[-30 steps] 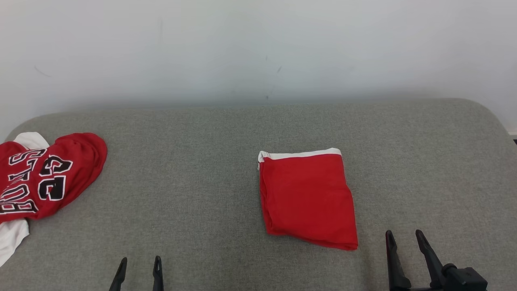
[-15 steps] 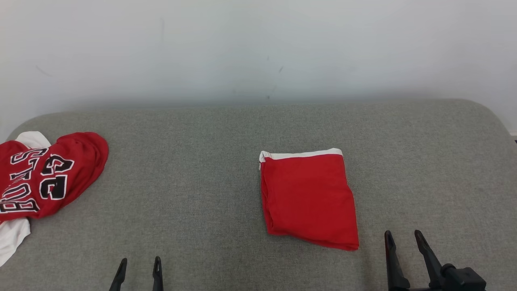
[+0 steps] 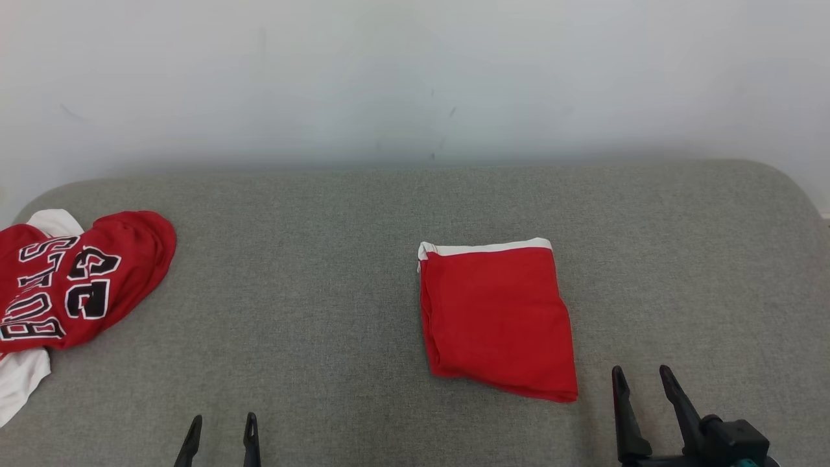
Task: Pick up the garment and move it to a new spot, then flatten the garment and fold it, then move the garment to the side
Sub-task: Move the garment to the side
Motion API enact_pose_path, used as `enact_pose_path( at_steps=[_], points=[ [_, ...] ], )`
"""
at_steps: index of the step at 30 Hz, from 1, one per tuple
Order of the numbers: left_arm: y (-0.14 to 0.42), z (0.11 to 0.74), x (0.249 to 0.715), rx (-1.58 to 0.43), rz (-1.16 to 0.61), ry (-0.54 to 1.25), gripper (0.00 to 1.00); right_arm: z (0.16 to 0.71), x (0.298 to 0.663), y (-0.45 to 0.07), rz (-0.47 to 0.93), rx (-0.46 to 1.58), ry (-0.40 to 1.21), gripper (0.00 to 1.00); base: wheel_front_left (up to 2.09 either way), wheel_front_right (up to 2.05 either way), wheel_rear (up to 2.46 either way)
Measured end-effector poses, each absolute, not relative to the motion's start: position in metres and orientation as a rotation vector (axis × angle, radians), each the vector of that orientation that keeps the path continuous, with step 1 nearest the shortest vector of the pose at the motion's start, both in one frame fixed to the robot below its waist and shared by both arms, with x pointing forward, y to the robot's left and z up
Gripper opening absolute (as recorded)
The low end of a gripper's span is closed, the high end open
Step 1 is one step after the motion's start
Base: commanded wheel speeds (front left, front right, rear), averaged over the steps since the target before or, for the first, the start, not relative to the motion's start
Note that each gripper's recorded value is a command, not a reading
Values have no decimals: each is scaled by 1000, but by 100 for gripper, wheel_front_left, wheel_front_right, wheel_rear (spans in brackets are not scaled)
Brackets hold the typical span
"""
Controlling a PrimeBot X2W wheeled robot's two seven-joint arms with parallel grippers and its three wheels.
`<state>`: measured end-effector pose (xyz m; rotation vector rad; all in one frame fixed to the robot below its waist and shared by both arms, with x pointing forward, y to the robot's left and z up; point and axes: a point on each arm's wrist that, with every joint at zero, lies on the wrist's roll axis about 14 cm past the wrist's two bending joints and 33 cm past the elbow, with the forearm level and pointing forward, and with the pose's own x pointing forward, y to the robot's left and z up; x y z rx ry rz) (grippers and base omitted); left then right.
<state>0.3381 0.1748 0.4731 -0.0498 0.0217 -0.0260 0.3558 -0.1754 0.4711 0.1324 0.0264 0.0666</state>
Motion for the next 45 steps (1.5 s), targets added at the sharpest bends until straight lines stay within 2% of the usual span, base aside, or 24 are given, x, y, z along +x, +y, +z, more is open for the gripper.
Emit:
enact_pose_path(
  at_steps=[14, 22, 34, 35, 36, 38, 45],
  points=[
    [174, 465, 341, -54, -32, 48, 100, 461, 413, -159, 152, 64, 93, 100, 0, 0, 0],
    [177, 460, 347, -61, -22, 66, 100, 433, 454, -151, 184, 29, 242, 100, 0, 0, 0],
    [183, 453, 355, -59, 0, 87, 100, 389, 465, -132, 216, 40, 458, 100, 0, 0, 0],
    [183, 453, 356, -58, 1, 87, 100, 388, 465, -131, 217, 44, 465, 86, 0, 0, 0],
    [183, 452, 356, -58, 1, 89, 100, 387, 465, -129, 220, 46, 473, 37, 0, 0, 0],
    [183, 451, 357, -58, 1, 92, 100, 388, 467, -127, 225, 51, 473, 0, 0, 0, 0],
    [180, 450, 362, -59, -9, 92, 100, 402, 483, -140, 224, 9, 430, 0, 0, 0, 0]
  ],
)
